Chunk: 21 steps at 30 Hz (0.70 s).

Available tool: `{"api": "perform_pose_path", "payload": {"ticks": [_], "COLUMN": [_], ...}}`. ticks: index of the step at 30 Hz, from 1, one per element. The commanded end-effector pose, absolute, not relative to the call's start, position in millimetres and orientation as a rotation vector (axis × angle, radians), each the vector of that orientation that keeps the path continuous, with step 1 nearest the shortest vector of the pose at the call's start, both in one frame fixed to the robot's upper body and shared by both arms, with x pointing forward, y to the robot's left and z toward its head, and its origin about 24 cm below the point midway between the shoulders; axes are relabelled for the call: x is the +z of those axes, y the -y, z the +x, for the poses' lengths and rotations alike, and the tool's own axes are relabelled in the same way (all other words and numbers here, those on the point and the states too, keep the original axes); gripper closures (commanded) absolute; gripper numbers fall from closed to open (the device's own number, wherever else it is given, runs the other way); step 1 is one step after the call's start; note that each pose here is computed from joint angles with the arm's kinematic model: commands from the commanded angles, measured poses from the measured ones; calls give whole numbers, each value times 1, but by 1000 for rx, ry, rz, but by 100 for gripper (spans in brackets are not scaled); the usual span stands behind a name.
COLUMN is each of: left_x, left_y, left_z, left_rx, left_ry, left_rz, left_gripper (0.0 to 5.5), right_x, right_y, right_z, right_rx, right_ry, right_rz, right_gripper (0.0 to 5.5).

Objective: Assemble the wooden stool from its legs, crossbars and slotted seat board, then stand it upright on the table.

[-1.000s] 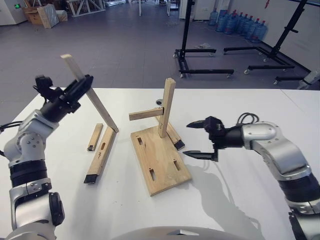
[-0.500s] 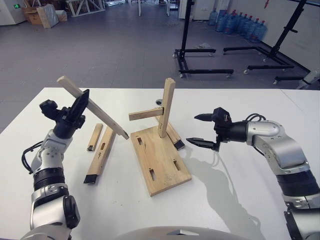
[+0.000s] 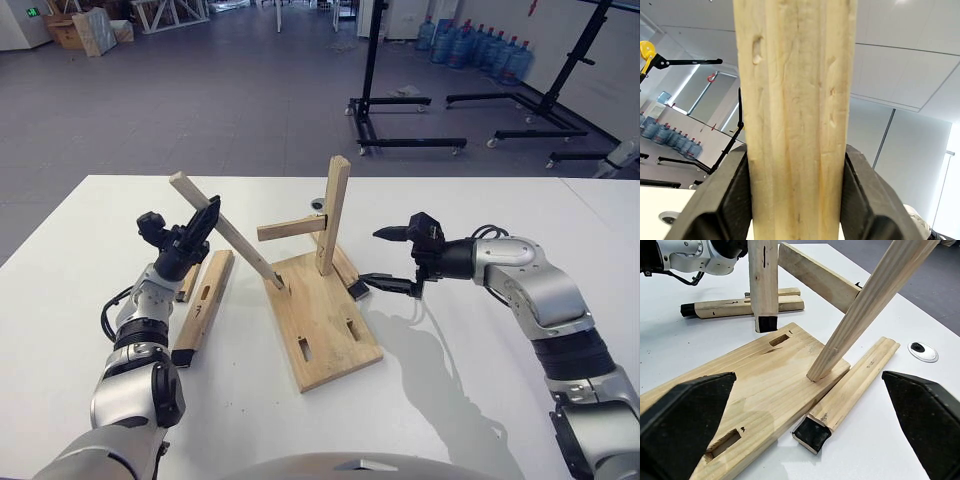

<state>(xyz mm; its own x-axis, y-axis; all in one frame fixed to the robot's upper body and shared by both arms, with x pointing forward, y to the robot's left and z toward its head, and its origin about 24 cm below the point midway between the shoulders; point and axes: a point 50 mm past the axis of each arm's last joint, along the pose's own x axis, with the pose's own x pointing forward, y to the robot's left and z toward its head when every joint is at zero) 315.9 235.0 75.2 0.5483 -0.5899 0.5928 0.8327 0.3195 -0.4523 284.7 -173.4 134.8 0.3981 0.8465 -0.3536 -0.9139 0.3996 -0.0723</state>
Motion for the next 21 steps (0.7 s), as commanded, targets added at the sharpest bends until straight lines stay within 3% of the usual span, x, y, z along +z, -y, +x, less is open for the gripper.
{"api": "perform_pose_path", "payload": {"ticks": [1, 21], "left_x": [80, 80], "left_y": [-236, -226], "left_z": [322, 334], "left_rx": [-964, -994], "left_ry": [348, 206], "left_rz": [-782, -668], "left_gripper": [349, 349], "right_x": [137, 127], "right_y": [170, 164], "right_z": [287, 281], "right_rx": [1136, 1140], "right_ry": [-266, -276], "right_rz": [-294, -278], "right_gripper": [10, 10]}}
